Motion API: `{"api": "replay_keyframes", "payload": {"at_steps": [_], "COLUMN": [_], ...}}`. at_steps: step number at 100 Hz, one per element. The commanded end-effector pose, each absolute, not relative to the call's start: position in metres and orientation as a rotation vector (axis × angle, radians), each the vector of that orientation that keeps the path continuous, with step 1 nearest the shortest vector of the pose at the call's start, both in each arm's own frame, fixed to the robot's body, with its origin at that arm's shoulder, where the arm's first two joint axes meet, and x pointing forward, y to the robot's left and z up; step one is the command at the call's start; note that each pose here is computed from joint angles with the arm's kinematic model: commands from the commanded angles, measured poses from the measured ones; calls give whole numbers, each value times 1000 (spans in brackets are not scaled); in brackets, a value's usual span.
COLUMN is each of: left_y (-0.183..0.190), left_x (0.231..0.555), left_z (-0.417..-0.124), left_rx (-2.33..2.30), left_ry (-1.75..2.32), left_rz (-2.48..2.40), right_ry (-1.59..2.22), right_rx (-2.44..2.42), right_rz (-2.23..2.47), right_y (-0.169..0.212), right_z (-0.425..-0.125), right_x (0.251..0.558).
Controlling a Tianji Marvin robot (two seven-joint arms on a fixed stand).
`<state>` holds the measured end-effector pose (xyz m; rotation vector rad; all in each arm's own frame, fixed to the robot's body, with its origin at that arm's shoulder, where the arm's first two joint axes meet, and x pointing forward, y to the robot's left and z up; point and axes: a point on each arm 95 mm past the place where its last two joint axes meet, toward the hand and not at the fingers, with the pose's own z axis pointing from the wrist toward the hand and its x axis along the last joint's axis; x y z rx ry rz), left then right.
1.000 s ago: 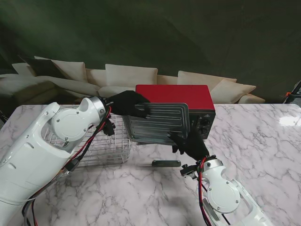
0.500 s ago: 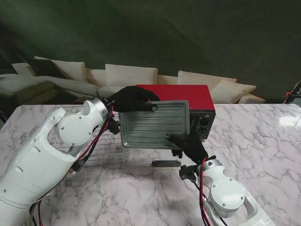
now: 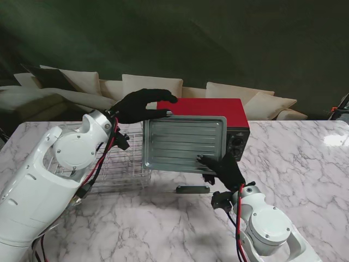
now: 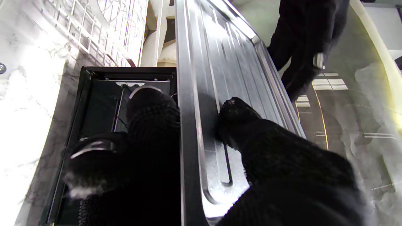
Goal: Slide the trays into the oven
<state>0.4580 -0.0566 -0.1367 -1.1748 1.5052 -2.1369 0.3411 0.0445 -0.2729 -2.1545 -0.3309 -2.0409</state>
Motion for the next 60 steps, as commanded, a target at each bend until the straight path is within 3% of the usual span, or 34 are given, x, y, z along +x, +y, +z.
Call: {"api": "replay_keyframes", "payload": {"at_steps": [1,26,60], "left_y": [-48,-7,40], "left_x": [456,449,436], "left_z": [-137,-149,-189], "left_rx": [-1169,-1201,-1267], "left_ry": [1517,1392,1315], "left_rz": [-2111,-2074,-1972], "right_ry": [-321,-236,-163], "right_rx": [-2164,-2238,-2374], "right_rz": [-2031,-1923,-1748], "right_y": [43,26,1], "right_z": [-272,-266,-275], "right_x": [337,330,324]}}
